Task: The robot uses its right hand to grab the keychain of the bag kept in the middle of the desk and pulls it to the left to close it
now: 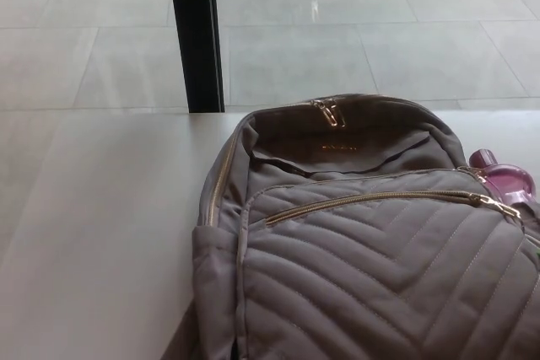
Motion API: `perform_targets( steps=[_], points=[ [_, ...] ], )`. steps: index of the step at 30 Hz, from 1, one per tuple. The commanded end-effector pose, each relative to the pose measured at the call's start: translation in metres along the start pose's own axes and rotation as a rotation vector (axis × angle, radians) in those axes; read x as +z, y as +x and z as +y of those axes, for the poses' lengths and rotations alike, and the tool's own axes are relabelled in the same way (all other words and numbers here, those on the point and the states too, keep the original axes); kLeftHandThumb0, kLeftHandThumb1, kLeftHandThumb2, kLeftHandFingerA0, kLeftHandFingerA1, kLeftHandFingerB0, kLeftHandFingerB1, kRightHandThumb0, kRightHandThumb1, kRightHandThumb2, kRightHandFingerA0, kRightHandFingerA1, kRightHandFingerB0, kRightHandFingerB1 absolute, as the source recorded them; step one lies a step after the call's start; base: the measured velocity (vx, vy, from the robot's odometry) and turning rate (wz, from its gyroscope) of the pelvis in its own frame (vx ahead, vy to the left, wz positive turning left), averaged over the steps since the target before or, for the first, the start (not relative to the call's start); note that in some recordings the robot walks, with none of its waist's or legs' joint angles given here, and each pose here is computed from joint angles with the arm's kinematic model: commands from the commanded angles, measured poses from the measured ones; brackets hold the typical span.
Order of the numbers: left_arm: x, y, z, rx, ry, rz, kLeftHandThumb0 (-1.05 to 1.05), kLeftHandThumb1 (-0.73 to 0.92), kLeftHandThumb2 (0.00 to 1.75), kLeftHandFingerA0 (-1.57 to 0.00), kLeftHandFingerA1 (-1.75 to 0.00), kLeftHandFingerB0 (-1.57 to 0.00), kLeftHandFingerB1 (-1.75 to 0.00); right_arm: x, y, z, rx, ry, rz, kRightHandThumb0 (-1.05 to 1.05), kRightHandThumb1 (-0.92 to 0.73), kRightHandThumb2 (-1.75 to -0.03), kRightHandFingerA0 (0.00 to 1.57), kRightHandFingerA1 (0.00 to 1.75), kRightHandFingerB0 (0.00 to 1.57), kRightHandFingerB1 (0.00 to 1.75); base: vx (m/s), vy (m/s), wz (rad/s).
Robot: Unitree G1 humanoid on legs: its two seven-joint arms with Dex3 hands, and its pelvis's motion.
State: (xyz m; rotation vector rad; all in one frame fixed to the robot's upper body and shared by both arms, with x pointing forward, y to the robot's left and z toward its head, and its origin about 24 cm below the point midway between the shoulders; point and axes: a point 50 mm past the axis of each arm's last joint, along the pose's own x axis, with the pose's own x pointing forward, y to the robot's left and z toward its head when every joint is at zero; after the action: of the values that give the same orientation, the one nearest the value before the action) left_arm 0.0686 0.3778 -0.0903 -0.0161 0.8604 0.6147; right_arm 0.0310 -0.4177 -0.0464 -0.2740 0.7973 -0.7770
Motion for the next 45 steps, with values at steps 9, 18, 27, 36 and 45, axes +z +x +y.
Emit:
perform_targets(
  steps=[9,18,27,36,45],
  points=[
    [0.025,0.0,0.023,-0.035,-0.259,-0.128,-1.05,0.35,0.72,-0.93,-1.35,-0.6,-1.45,0.151,0.012,-0.082,-0.041,0.603,-0.427,-0.7,-0.53,-0.85,0.08,0.45,0.03,0.22,0.0,0.0,0.0],
    [0.05,0.002,0.005,-0.206,-0.109,-0.247,-1.05,0.39,0.6,-1.05,-1.06,-0.9,-1.05,0.26,-0.053,0.007,0.387,0.252,-0.894,-0.64,-0.45,-0.77,0.26,0.45,0.18,0.39,0.0,0.0,0.0],
    [0.047,0.003,0.0,-0.234,-0.132,-0.229,-1.05,0.36,0.6,-1.15,-1.0,-0.99,-0.99,0.253,-0.095,0.067,0.668,-0.225,-1.069,-0.55,-0.58,-0.58,0.22,0.38,0.18,0.28,0.0,0.0,0.0],
    [0.045,0.002,0.002,-0.243,-0.132,-0.227,-1.05,0.38,0.58,-1.09,-1.03,-0.9,-1.05,0.224,-0.091,0.075,0.751,-0.338,-0.947,-0.58,-0.58,-0.57,0.37,0.45,0.29,0.3,0.0,0.0,0.0],
    [0.047,0.002,0.001,-0.262,-0.136,-0.24,-1.05,0.38,0.58,-1.08,-1.03,-0.97,-0.99,0.211,-0.09,0.077,0.758,-0.47,-0.928,-0.6,-0.59,-0.58,0.51,0.49,0.34,0.32,0.0,0.0,0.0]
  ],
)
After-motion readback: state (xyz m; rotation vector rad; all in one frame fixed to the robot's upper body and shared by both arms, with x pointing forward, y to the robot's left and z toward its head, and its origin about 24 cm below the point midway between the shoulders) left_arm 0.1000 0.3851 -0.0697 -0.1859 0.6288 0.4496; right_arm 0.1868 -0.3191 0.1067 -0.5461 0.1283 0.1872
